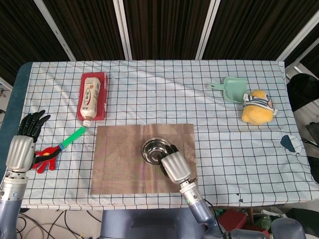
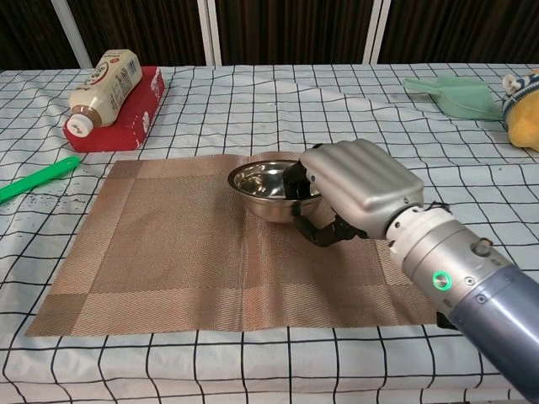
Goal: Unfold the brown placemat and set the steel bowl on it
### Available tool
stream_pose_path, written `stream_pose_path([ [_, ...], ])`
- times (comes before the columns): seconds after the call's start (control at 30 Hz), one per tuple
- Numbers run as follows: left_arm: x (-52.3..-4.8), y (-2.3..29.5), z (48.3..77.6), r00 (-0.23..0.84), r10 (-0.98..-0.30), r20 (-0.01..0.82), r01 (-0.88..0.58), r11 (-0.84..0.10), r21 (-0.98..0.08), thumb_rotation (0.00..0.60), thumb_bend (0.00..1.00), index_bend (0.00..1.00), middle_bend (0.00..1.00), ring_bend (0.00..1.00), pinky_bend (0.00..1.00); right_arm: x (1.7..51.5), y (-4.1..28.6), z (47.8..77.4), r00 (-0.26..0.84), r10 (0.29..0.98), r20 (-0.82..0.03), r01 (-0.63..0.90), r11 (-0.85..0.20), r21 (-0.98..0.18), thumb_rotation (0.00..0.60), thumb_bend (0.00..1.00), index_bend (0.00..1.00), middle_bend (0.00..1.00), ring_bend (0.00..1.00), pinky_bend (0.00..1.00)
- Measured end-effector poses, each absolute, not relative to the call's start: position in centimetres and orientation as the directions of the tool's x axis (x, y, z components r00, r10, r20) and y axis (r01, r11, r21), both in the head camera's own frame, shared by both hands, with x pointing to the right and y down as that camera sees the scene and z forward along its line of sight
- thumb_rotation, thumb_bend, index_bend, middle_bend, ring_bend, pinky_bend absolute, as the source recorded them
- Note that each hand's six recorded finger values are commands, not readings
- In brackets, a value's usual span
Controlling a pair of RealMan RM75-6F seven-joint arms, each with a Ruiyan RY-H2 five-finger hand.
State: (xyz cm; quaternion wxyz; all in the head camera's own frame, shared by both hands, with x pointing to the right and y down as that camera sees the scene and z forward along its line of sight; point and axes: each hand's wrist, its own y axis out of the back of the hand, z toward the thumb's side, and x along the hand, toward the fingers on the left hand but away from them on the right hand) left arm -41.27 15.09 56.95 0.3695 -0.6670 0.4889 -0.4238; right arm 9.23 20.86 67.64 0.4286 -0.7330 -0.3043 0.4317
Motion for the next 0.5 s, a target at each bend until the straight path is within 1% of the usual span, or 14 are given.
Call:
stream_pose_path([
  [0.1, -41.3, 15.0, 57.0, 0.160, -0.966, 0.205, -0.343, -0.249, -0.906, 0.600, 0.06, 0.11, 0.03, 0.00, 0.00, 8.6, 20.9, 68.2, 0.437, 0.815, -0.380, 0.080, -0.456, -0.886, 0.600, 0.47, 0.75, 0.49, 0.23, 0.27],
  [0.13, -41.3, 15.0, 57.0, 0.160, -0.965, 0.206, -0.343, -0.250, -0.905, 0.600, 0.06, 0.11, 0.03, 0.00, 0.00, 8.4, 20.9, 68.4, 0.435, 0.815, -0.382, 0.082, -0.459, -0.885, 0.600, 0.41, 0.73, 0.46, 0.23, 0.27],
  [0.17, -41.3, 15.0, 57.0, 0.160, -0.965, 0.207, -0.343, -0.251, -0.905, 0.600, 0.06, 0.11, 0.03, 0.00, 0.00, 8.3, 20.9, 68.6, 0.433, 0.815, -0.385, 0.084, -0.461, -0.883, 0.600, 0.35, 0.69, 0.44, 0.23, 0.27],
  [0.2, -41.3, 15.0, 57.0, 0.160, -0.965, 0.208, -0.343, -0.252, -0.905, 0.600, 0.06, 0.11, 0.03, 0.00, 0.00, 8.2, 21.0, 68.7, 0.431, 0.815, -0.387, 0.083, -0.463, -0.883, 0.600, 0.32, 0.66, 0.42, 0.23, 0.27],
  [0.27, -41.3, 15.0, 57.0, 0.160, -0.965, 0.209, -0.342, -0.252, -0.905, 0.600, 0.06, 0.11, 0.03, 0.00, 0.00, 8.1, 21.1, 69.0, 0.428, 0.815, -0.391, 0.081, -0.466, -0.881, 0.600, 0.22, 0.51, 0.33, 0.20, 0.26],
  [0.37, -41.4, 15.0, 57.1, 0.158, -0.965, 0.211, -0.341, -0.254, -0.905, 0.600, 0.06, 0.11, 0.03, 0.00, 0.00, 8.1, 21.3, 69.2, 0.425, 0.812, -0.401, 0.069, -0.471, -0.879, 0.600, 0.14, 0.34, 0.24, 0.16, 0.23],
  [0.47, -41.4, 14.9, 57.1, 0.156, -0.965, 0.213, -0.340, -0.255, -0.905, 0.600, 0.06, 0.11, 0.03, 0.00, 0.00, 8.2, 21.5, 69.3, 0.418, 0.810, -0.412, 0.055, -0.475, -0.878, 0.600, 0.09, 0.23, 0.19, 0.13, 0.21],
  [0.5, -41.4, 14.9, 57.1, 0.156, -0.964, 0.213, -0.338, -0.255, -0.906, 0.600, 0.06, 0.11, 0.03, 0.00, 0.00, 8.3, 21.5, 69.3, 0.416, 0.809, -0.414, 0.049, -0.475, -0.879, 0.600, 0.08, 0.22, 0.18, 0.13, 0.21],
])
